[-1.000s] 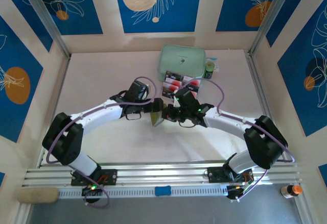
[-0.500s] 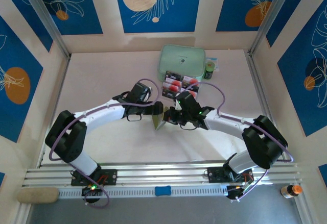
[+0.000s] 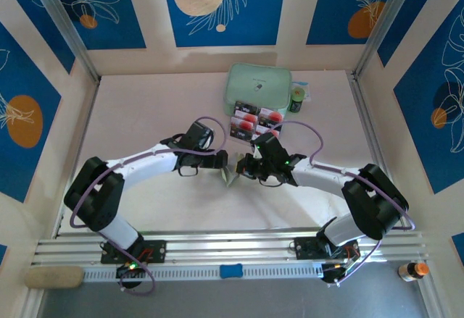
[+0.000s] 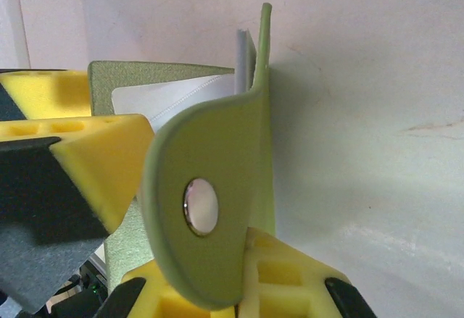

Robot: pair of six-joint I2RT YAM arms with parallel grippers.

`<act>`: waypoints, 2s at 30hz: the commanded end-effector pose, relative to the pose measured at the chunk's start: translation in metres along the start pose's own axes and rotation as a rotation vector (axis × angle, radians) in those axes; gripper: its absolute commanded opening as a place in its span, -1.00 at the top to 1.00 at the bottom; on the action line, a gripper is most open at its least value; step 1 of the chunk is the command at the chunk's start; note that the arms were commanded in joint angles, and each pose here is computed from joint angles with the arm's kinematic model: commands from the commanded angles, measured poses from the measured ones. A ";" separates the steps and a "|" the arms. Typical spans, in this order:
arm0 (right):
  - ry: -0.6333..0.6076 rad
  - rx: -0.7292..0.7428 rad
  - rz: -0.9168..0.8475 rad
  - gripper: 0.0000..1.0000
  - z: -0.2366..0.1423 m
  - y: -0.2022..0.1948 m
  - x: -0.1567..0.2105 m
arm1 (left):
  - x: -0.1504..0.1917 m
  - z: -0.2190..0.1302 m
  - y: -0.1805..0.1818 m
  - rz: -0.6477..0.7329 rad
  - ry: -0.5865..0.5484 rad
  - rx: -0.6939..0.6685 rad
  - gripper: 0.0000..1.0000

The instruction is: Put the credit cards into the card holder

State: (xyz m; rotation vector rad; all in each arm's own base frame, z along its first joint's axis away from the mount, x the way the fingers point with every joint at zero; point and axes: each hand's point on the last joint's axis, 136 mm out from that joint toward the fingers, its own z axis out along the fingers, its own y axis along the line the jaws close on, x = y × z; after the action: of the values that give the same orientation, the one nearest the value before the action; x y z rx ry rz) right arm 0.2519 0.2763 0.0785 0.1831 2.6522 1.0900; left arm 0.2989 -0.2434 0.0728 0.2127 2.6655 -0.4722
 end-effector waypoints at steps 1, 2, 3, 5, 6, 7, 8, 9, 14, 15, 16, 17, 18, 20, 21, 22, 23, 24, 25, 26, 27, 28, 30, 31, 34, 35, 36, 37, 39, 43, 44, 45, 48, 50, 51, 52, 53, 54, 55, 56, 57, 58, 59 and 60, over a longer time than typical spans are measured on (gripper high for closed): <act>-0.035 -0.034 0.006 1.00 -0.004 0.006 -0.008 | 0.014 -0.003 0.029 0.013 0.039 -0.106 -0.80; -0.032 -0.034 0.008 1.00 -0.004 0.006 -0.007 | 0.013 -0.004 0.031 0.012 0.036 -0.110 -0.82; -0.032 -0.035 0.010 1.00 -0.003 0.006 -0.007 | 0.011 -0.006 0.032 0.006 0.032 -0.112 -0.82; -0.031 -0.033 0.016 1.00 -0.002 0.005 -0.006 | 0.009 -0.008 0.035 -0.001 0.025 -0.114 -0.84; -0.031 -0.032 0.018 1.00 -0.002 0.004 -0.006 | 0.008 -0.009 0.036 -0.003 0.022 -0.117 -0.85; -0.030 -0.027 0.024 1.00 -0.001 0.002 -0.005 | 0.007 -0.010 0.039 -0.006 0.021 -0.123 -0.86; -0.031 -0.025 0.028 1.00 0.000 0.002 -0.005 | 0.007 -0.011 0.041 -0.008 0.021 -0.129 -0.87; -0.032 -0.023 0.036 1.00 0.000 0.000 -0.005 | 0.006 -0.012 0.044 -0.016 0.018 -0.135 -0.88; -0.040 -0.013 0.055 1.00 0.003 -0.003 -0.004 | 0.008 -0.015 0.067 -0.094 0.019 -0.141 -0.91; -0.040 -0.008 0.057 1.00 0.004 -0.004 -0.004 | 0.007 -0.016 0.069 -0.105 0.014 -0.136 -0.91; -0.042 -0.006 0.057 1.00 0.005 -0.004 -0.004 | 0.006 -0.017 0.071 -0.112 0.010 -0.134 -0.91; -0.043 -0.003 0.058 1.00 0.005 -0.004 -0.003 | 0.004 -0.019 0.072 -0.115 0.005 -0.132 -0.91; -0.044 -0.003 0.058 1.00 0.006 -0.004 -0.003 | 0.003 -0.020 0.071 -0.114 0.002 -0.126 -0.91; -0.044 0.001 0.058 1.00 0.007 -0.003 -0.002 | 0.000 -0.022 0.069 -0.112 -0.004 -0.119 -0.91; -0.045 0.003 0.057 1.00 0.008 -0.003 -0.002 | -0.002 -0.023 0.066 -0.109 -0.008 -0.108 -0.91; -0.045 0.006 0.056 1.00 0.008 -0.003 -0.001 | -0.004 -0.024 0.065 -0.109 -0.011 -0.103 -0.91; -0.047 0.009 0.055 1.00 0.009 -0.002 -0.001 | -0.006 -0.025 0.062 -0.110 -0.014 -0.091 -0.91; -0.050 0.012 0.054 1.00 0.009 -0.002 -0.001 | -0.009 -0.027 0.059 -0.113 -0.020 -0.078 -0.91; -0.050 0.017 0.052 1.00 0.010 -0.002 0.000 | -0.011 -0.030 0.056 -0.114 -0.029 -0.066 -0.91; -0.051 0.023 0.049 1.00 0.011 -0.001 0.000 | -0.014 -0.033 0.052 -0.116 -0.039 -0.051 -0.91; -0.050 0.029 0.047 1.00 0.011 -0.001 0.001 | -0.017 -0.037 0.049 -0.120 -0.050 -0.037 -0.91; -0.051 0.033 0.045 1.00 0.012 -0.001 0.002 | -0.020 -0.040 0.045 -0.122 -0.060 -0.022 -0.91; -0.051 0.037 0.042 1.00 0.013 -0.001 0.003 | -0.026 -0.048 0.034 -0.123 -0.083 0.012 -0.91; -0.052 0.040 0.043 1.00 0.013 -0.001 0.003 | -0.029 -0.051 0.028 -0.123 -0.093 0.029 -0.91; -0.053 0.041 0.041 1.00 0.014 0.000 0.005 | -0.035 -0.056 0.009 -0.126 -0.112 0.080 -0.93; -0.053 0.043 0.040 1.00 0.015 0.000 0.005 | -0.037 -0.057 0.004 -0.127 -0.114 0.092 -0.93; -0.053 0.043 0.039 1.00 0.015 0.000 0.005 | -0.038 -0.056 -0.001 -0.127 -0.115 0.105 -0.93; -0.051 0.043 0.036 1.00 0.015 0.000 0.006 | -0.040 -0.055 -0.007 -0.128 -0.115 0.119 -0.93; -0.052 0.042 0.029 1.00 0.015 0.002 0.006 | -0.041 -0.051 -0.016 -0.128 -0.105 0.137 -0.94; -0.055 0.044 0.012 1.00 0.015 0.006 0.006 | -0.036 -0.038 -0.035 -0.099 -0.071 0.157 -0.95; -0.054 0.045 0.012 1.00 0.015 0.006 0.006 | -0.035 -0.036 -0.039 -0.090 -0.066 0.159 -0.95; -0.056 0.043 0.009 1.00 0.015 0.007 0.006 | -0.034 -0.032 -0.042 -0.082 -0.061 0.158 -0.95; -0.056 0.043 0.005 1.00 0.014 0.008 0.006 | -0.027 -0.023 -0.049 -0.062 -0.034 0.149 -0.95; -0.058 0.043 0.005 1.00 0.014 0.008 0.006 | -0.023 -0.017 -0.050 -0.059 -0.022 0.135 -0.95; -0.059 0.042 0.005 1.00 0.014 0.009 0.006 | -0.021 -0.014 -0.049 -0.055 -0.016 0.128 -0.95; -0.058 0.044 0.006 1.00 0.014 0.008 0.006 | -0.019 -0.011 -0.049 -0.052 -0.010 0.121 -0.95; -0.059 0.044 0.008 1.00 0.014 0.008 0.005 | -0.016 -0.009 -0.048 -0.047 -0.003 0.112 -0.95; -0.058 0.046 0.010 1.00 0.014 0.008 0.006 | -0.013 -0.006 -0.046 -0.042 0.006 0.101 -0.95; -0.059 0.045 0.011 1.00 0.014 0.008 0.006 | -0.011 -0.003 -0.044 -0.039 0.012 0.092 -0.95; -0.060 0.043 0.012 1.00 0.014 0.008 0.006 | -0.009 -0.001 -0.043 -0.035 0.019 0.087 -0.95; -0.060 0.044 0.015 1.00 0.015 0.007 0.006 | -0.007 0.001 -0.042 -0.031 0.024 0.082 -0.95; -0.060 0.044 0.016 1.00 0.015 0.007 0.006 | -0.004 0.003 -0.041 -0.028 0.031 0.076 -0.95; -0.060 0.043 0.017 1.00 0.014 0.007 0.006 | -0.002 0.005 -0.039 -0.024 0.038 0.070 -0.95; -0.062 0.043 0.018 1.00 0.014 0.007 0.006 | 0.000 0.007 -0.038 -0.021 0.044 0.068 -0.95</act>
State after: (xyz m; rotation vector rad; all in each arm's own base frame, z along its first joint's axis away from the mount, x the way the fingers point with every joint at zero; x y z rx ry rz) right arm 0.2460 0.2879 0.0664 0.2409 2.6457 1.0162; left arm 0.2942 -0.2804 0.0838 0.1910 2.6893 -0.6080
